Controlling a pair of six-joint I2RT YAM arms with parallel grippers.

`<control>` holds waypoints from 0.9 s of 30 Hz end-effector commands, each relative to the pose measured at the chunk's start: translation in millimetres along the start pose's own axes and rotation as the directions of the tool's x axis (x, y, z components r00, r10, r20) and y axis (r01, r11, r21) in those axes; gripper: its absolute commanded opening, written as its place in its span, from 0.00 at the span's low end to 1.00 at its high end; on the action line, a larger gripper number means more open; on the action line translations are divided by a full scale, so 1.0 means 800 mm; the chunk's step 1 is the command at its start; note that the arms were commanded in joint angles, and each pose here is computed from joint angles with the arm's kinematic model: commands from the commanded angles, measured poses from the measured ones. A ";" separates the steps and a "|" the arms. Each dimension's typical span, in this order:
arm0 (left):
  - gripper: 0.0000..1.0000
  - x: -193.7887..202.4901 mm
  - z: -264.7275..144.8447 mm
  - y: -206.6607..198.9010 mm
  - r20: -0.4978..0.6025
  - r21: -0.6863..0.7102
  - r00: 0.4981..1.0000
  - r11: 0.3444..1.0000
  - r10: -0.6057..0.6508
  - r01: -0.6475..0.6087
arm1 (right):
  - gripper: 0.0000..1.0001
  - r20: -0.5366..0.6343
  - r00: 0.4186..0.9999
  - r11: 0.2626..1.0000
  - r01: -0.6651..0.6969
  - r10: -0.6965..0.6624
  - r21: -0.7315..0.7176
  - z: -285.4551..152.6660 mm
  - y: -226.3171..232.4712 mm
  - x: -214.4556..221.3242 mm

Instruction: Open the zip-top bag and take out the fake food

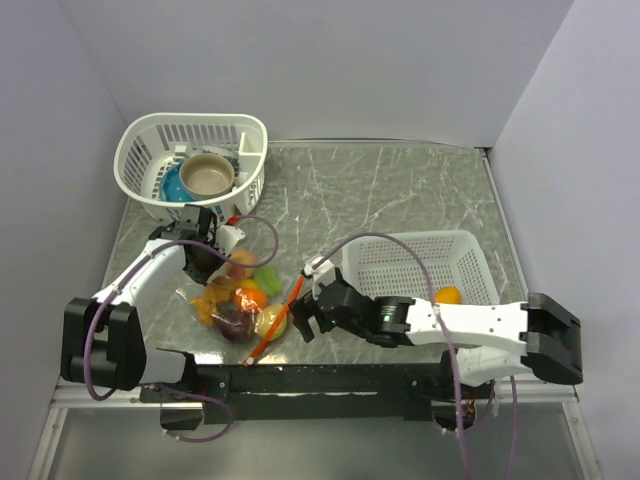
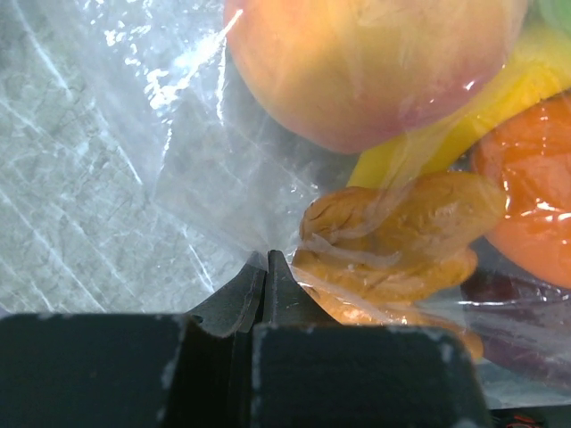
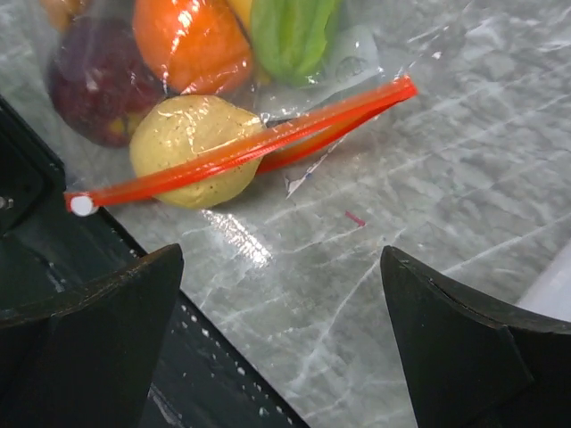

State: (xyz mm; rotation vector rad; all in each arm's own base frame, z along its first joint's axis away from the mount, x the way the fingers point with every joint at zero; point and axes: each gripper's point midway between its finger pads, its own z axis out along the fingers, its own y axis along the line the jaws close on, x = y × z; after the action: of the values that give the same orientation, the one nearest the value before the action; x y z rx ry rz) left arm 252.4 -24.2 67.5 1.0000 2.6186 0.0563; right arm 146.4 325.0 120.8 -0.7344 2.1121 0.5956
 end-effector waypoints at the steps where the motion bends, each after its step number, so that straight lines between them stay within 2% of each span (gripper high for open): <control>1: 0.01 -0.017 0.000 0.009 0.028 -0.010 1.000 1.000 -0.002 0.002 | 1.00 0.075 0.997 0.997 -0.020 0.025 -0.072 0.028 0.032 -0.018; 4: 0.01 -0.021 -0.002 0.012 0.034 -0.018 0.999 1.000 -0.001 0.002 | 1.00 0.035 0.998 0.996 0.060 -0.058 -0.059 0.052 0.038 0.010; 8: 0.01 -0.023 -0.001 0.017 0.031 -0.033 0.999 0.999 -0.005 0.006 | 0.96 0.065 0.987 0.982 0.156 -0.150 -0.109 0.067 0.061 0.019; 10: 0.01 -0.024 -0.001 0.017 0.027 -0.032 1.000 0.999 -0.009 0.010 | 1.00 0.071 0.980 0.976 0.191 -0.184 -0.106 0.077 0.064 0.022; 13: 0.01 -0.027 -0.001 0.017 0.026 -0.025 1.000 1.000 -0.014 0.015 | 1.00 0.086 0.972 0.969 0.227 -0.219 -0.095 0.090 0.068 0.019; 18: 0.01 -0.036 -0.004 0.009 0.033 -0.006 0.999 1.000 -0.010 0.010 | 1.00 0.073 0.965 0.963 0.257 -0.251 -0.087 0.116 0.074 0.020; 23: 0.01 -0.040 -0.006 -0.006 0.037 -0.004 0.999 1.000 0.015 -0.014 | 1.00 0.166 0.960 0.962 0.246 -0.225 -0.120 0.123 0.088 -0.003; 27: 0.01 -0.042 -0.006 -0.028 0.033 0.032 0.999 0.999 0.040 -0.041 | 1.00 0.175 0.960 0.967 0.237 -0.218 -0.096 0.134 0.088 -0.011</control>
State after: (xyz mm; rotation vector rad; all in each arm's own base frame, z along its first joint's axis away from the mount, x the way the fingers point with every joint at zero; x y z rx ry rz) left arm 263.4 -48.7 69.7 1.0558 2.6003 0.0415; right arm 143.5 417.1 45.4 -1.0415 1.9257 0.5748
